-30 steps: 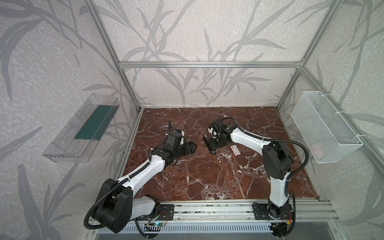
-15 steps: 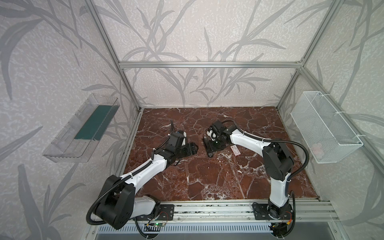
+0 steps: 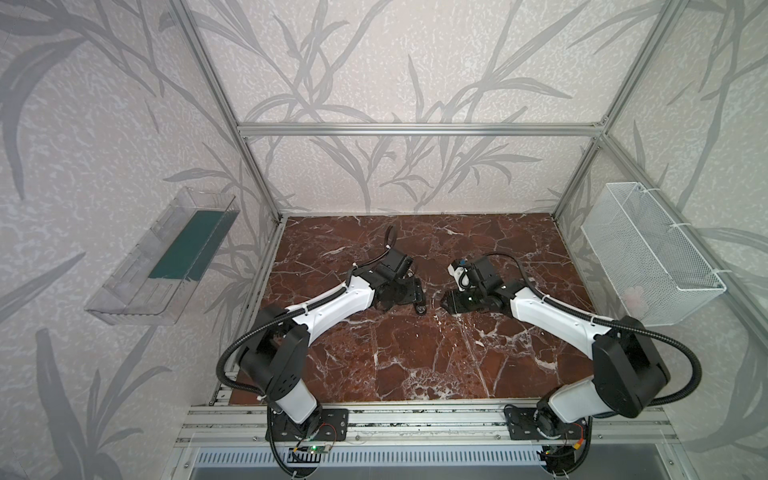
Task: Load the staples into the stapler
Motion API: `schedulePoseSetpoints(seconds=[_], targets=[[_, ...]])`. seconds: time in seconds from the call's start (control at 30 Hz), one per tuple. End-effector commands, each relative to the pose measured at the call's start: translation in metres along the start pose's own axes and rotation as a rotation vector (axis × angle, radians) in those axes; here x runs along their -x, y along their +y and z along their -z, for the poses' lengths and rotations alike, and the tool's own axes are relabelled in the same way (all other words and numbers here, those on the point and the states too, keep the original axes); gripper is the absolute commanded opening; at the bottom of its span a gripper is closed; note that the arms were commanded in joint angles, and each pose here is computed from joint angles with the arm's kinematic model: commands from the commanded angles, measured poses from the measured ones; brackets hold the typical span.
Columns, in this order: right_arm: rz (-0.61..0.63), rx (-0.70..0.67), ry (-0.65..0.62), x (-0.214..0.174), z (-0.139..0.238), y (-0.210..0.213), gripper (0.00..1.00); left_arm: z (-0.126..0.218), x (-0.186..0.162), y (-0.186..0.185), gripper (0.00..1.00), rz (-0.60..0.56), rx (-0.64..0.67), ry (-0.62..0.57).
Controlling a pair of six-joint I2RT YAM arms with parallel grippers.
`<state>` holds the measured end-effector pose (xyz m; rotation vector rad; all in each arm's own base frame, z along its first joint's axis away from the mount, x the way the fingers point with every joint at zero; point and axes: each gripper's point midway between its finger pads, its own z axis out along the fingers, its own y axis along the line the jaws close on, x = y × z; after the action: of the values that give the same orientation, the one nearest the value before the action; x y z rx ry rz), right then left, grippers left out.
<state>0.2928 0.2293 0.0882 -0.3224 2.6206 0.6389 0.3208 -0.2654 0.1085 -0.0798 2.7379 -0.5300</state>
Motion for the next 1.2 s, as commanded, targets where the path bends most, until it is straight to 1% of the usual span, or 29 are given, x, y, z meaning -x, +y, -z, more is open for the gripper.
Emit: schedulePoseSetpoints(seconds=[0.0, 0.07, 0.27, 0.5, 0.63, 0.7, 0.8, 0.83, 0.87, 1.03, 1.13, 1.17], targets=[[0.016, 0.032, -0.086, 0.008, 0.001, 0.003, 0.53, -0.005, -0.014, 0.030, 0.80, 0.017, 0.224, 0.057], [0.008, 0.055, -0.098, 0.004, -0.003, 0.004, 0.53, -0.011, -0.014, 0.030, 0.79, 0.015, 0.258, 0.071], [-0.006, 0.109, -0.119, -0.011, -0.016, 0.002, 0.53, -0.024, -0.004, 0.018, 0.72, 0.009, 0.285, 0.065], [-0.016, 0.133, -0.114, -0.022, -0.023, 0.000, 0.52, -0.032, 0.003, -0.002, 0.72, -0.008, 0.264, 0.069], [-0.022, 0.141, -0.132, -0.021, -0.023, 0.000, 0.52, -0.041, 0.003, 0.002, 0.70, -0.014, 0.304, 0.081], [-0.023, 0.153, -0.133, -0.020, -0.024, 0.002, 0.51, -0.049, 0.002, 0.004, 0.65, -0.020, 0.324, 0.094], [-0.031, 0.163, -0.127, -0.021, -0.027, 0.003, 0.51, -0.055, 0.003, 0.002, 0.53, -0.023, 0.325, 0.104], [-0.035, 0.165, -0.126, -0.021, -0.028, 0.003, 0.51, -0.056, 0.004, 0.001, 0.50, -0.025, 0.321, 0.104], [-0.036, 0.166, -0.127, -0.021, -0.029, 0.003, 0.51, -0.055, 0.004, 0.000, 0.44, -0.025, 0.320, 0.106], [-0.051, 0.189, -0.113, -0.023, -0.040, 0.004, 0.51, -0.050, 0.005, -0.001, 0.29, -0.037, 0.321, 0.105], [-0.079, 0.236, -0.106, -0.022, -0.051, 0.009, 0.50, -0.045, 0.004, -0.001, 0.11, -0.037, 0.318, 0.114], [-0.090, 0.255, -0.104, -0.021, -0.055, 0.011, 0.49, -0.043, 0.004, -0.002, 0.03, -0.036, 0.314, 0.116]])
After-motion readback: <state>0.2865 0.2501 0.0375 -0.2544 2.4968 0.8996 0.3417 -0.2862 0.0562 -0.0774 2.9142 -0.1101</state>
